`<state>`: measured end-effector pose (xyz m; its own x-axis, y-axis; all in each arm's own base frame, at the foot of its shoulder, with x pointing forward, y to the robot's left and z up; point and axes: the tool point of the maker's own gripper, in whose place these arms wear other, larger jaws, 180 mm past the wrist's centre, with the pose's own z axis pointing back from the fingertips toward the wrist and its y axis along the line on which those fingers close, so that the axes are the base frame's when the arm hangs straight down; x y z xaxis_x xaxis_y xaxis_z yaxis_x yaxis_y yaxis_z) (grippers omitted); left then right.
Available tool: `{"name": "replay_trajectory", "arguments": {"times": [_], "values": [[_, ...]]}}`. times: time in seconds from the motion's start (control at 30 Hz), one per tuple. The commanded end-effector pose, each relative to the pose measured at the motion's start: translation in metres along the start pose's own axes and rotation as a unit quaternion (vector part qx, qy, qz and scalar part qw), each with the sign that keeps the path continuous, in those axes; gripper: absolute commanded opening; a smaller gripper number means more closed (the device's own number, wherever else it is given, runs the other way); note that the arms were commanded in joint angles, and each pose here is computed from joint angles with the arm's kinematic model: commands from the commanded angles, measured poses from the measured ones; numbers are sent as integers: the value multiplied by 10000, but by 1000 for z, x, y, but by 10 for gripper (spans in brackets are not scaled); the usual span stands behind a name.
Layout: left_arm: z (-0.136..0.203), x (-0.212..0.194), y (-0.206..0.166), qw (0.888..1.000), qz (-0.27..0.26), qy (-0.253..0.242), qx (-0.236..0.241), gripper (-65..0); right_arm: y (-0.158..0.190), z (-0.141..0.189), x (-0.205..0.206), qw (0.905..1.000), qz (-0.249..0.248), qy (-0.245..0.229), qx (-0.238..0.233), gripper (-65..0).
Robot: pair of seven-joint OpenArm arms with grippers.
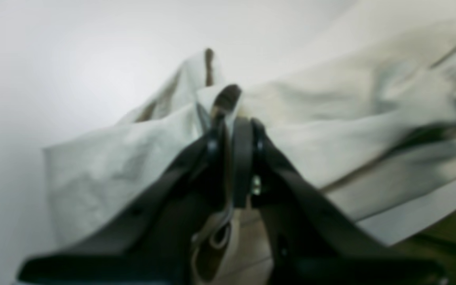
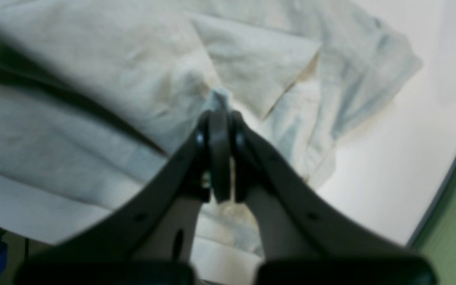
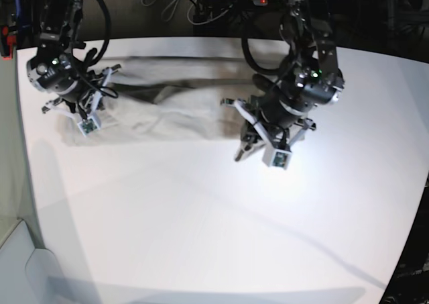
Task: Layout the t-shirt on the table in an organized manner, then fold the t-shirt properly
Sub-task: 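Move the left gripper to the middle of the folded strip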
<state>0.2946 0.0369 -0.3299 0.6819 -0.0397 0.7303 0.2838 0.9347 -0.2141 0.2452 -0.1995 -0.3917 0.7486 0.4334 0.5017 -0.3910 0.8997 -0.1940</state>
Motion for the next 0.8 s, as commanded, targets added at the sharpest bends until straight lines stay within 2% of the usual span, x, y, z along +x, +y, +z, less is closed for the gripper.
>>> {"name": "replay_trajectory", "arguments": {"times": [0.0,0.07,0.3,0.47,0.57,0.77], "values": [[1,18,-8,9994,68,-332,-64,-650,-7,4,10,9998,28,-172,-100,-650],[-1,21,-20,9990,116,-394,-153,-650,-7,4,9,9998,25,-166,-96,-650],[-17,5,-51,9985,-34,-107,-527,-650,-7,4,10,9998,26,-173,-100,-650],[-20,7,-55,9981,-59,-223,-570,-650,-7,4,10,9998,28,-179,-104,-650],[-30,-6,-56,9981,10,-18,-611,-650,-7,4,10,9998,28,-179,-104,-650],[-38,-12,-56,9979,60,17,-641,-650,-7,4,10,9998,28,-179,-104,-650]]}}
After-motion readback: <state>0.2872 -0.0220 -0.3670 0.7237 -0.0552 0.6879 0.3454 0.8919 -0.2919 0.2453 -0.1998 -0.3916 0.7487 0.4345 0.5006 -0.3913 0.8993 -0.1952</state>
